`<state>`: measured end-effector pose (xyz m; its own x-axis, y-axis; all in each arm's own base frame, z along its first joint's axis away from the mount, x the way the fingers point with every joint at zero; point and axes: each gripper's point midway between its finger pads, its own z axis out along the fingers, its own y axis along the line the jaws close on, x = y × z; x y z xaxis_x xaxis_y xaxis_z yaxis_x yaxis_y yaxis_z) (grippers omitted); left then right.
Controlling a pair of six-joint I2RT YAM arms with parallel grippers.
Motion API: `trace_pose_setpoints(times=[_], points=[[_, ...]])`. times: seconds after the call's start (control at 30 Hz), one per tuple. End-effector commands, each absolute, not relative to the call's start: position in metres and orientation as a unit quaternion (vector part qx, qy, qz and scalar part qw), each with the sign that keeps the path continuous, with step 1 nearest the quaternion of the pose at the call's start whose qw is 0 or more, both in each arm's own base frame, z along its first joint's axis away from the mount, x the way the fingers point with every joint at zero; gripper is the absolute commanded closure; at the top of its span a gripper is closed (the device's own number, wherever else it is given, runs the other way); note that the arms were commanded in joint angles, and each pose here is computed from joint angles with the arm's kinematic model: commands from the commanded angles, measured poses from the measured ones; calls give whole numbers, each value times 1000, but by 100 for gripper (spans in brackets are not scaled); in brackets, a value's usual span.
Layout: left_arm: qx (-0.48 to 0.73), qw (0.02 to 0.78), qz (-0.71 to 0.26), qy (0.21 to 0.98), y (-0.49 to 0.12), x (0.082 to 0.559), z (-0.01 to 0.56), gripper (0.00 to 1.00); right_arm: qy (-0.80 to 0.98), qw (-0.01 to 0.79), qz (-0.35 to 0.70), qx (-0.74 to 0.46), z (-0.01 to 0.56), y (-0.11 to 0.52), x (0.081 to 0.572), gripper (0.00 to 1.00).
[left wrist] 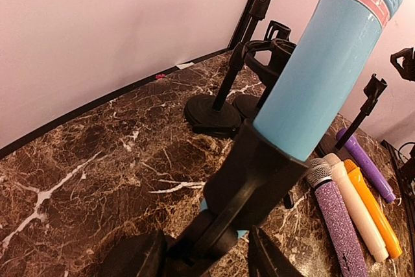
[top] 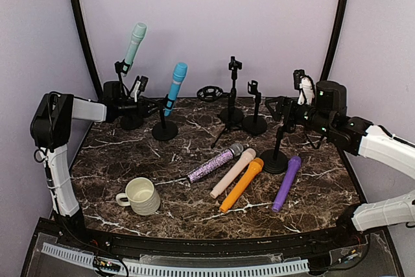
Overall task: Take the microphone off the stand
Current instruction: Hold the microphone stand with the microphone at the center of the board.
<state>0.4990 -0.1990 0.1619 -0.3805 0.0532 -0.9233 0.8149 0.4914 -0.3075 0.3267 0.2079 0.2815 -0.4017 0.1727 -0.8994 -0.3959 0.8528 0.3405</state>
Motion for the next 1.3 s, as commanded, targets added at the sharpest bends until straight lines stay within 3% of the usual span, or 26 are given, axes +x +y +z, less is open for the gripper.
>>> trace_pose_setpoints(times=[0.0,0.47,0.73,1.07,1.27], points=[[308,463,-415,720,-204,491,171,55,780,561,271,-59,301,205,327,19],[325,461,-393,726,-217,491,163,64,783,560,266,-53,301,197,321,19],[345,476,-350,729,-223,484,162,79,783,562,261,-47,301,192,318,19],[348,533,-293,714,-236,452,188,98,780,566,265,-48,305,192,315,19],[333,545,-286,714,-239,409,212,100,757,578,298,-67,322,200,307,19]])
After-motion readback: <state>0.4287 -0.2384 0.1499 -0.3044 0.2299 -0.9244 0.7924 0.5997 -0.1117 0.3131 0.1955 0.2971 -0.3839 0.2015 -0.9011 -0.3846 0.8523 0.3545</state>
